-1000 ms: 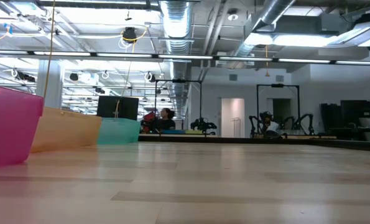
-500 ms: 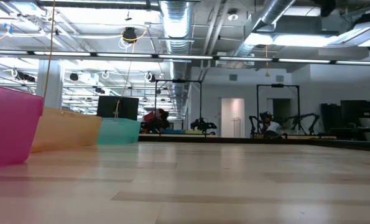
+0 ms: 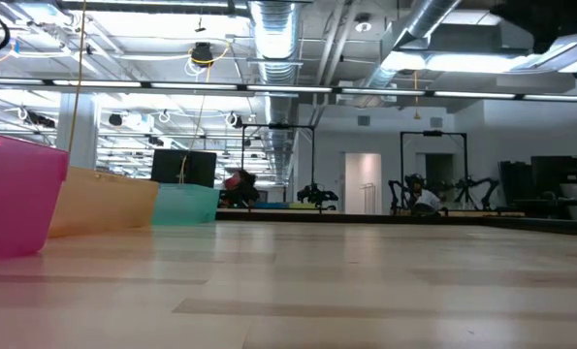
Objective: Sort silverware by color (type)
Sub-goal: Return to Home Position
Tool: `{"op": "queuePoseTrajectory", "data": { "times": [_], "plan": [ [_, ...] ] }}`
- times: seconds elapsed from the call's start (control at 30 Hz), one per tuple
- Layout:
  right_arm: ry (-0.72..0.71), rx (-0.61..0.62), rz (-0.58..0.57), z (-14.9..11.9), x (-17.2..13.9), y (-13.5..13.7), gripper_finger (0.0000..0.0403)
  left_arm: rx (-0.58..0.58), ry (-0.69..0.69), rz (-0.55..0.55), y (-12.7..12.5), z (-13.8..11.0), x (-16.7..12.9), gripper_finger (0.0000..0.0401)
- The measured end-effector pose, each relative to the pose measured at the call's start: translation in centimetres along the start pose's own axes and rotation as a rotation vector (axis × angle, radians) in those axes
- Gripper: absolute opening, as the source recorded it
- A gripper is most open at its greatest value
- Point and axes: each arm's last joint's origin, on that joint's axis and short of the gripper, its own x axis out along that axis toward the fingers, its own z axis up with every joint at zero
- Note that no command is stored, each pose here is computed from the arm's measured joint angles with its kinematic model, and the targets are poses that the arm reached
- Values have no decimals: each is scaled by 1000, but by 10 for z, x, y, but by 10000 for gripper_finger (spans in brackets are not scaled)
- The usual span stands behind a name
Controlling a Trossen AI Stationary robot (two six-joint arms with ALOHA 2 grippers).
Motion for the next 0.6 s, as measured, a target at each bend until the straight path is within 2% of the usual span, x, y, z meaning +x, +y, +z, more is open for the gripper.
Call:
{"op": "queuePoseTrajectory", "data": {
  "times": [0.17, 0.27, 0.4, 0.6],
  "plan": [
    [45, 16, -61, -12, 6, -2, 155, 39, 25, 1, 1, -8, -1, 158],
    [117, 51, -69, -36, 11, -3, 155, 52, 53, 16, 2, -11, -1, 158],
    [137, 112, -74, -66, 20, -4, 155, 82, 95, 21, 3, -15, -2, 158],
    [60, 170, -42, -106, 29, -6, 155, 95, 131, -2, 3, -18, -2, 158]
  ]
}}
